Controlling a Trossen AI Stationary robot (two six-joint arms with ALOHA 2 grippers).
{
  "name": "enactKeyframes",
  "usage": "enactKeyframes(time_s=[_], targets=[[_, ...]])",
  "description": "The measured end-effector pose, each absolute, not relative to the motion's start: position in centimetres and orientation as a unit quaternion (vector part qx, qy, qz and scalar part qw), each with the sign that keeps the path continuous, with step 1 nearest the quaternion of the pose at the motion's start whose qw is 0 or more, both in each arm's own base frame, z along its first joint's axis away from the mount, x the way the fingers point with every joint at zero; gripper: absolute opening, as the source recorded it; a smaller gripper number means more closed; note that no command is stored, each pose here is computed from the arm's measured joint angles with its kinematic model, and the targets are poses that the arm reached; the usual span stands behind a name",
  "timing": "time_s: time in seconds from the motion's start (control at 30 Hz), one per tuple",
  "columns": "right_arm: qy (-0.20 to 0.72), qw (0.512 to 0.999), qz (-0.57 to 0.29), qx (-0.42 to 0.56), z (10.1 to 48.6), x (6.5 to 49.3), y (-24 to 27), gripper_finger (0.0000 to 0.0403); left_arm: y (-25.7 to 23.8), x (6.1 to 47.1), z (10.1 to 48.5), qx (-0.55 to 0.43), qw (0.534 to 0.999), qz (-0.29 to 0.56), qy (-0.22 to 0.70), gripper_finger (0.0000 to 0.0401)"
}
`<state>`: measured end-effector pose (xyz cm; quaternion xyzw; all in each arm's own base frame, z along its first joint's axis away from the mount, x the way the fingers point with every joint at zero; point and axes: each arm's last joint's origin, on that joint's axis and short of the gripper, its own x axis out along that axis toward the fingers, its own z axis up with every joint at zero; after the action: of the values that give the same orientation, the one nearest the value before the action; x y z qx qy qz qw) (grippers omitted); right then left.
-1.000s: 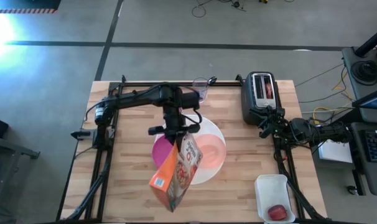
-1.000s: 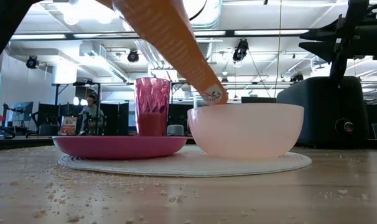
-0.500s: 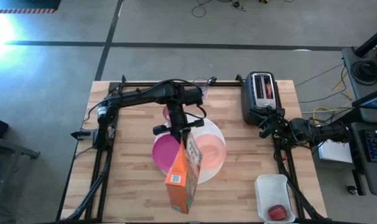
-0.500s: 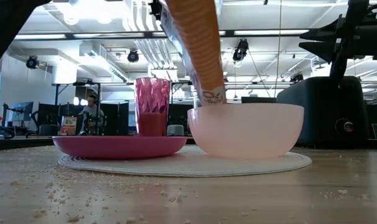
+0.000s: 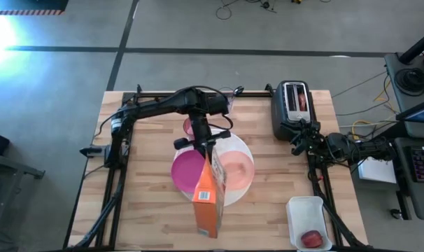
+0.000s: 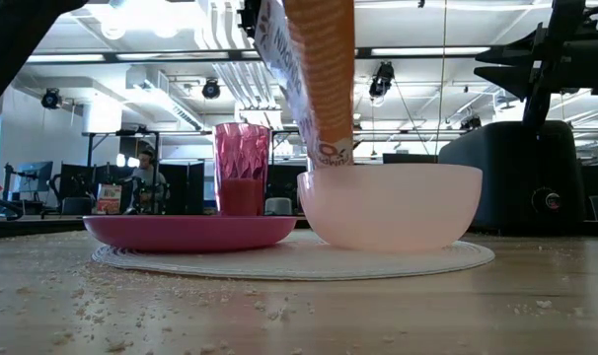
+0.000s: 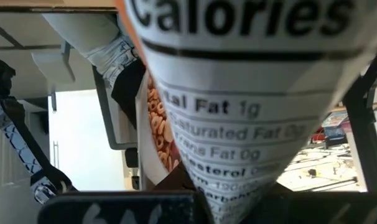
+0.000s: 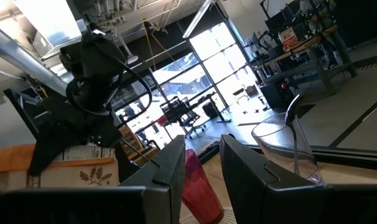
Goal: Arrange a breakfast setting
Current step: Pour the cereal into the orange bowl
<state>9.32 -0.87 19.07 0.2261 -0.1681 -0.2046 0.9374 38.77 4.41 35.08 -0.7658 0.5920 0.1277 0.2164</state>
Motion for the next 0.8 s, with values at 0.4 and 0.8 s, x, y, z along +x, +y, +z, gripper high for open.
enactKeyframes(time_s=[0.4,0.8], targets=[[-0.168,0.937,-0.205,0.226,19.1,9.3,-0.9,0.0091,4.6,39.6,35.3,-0.784,0.205,0.13,0.571,0.0],[-0.168,0.937,-0.205,0.226,19.1,9.3,-0.9,0.0091,5.6,40.0,35.3,-0.797,0.218,0.131,0.548,0.0]])
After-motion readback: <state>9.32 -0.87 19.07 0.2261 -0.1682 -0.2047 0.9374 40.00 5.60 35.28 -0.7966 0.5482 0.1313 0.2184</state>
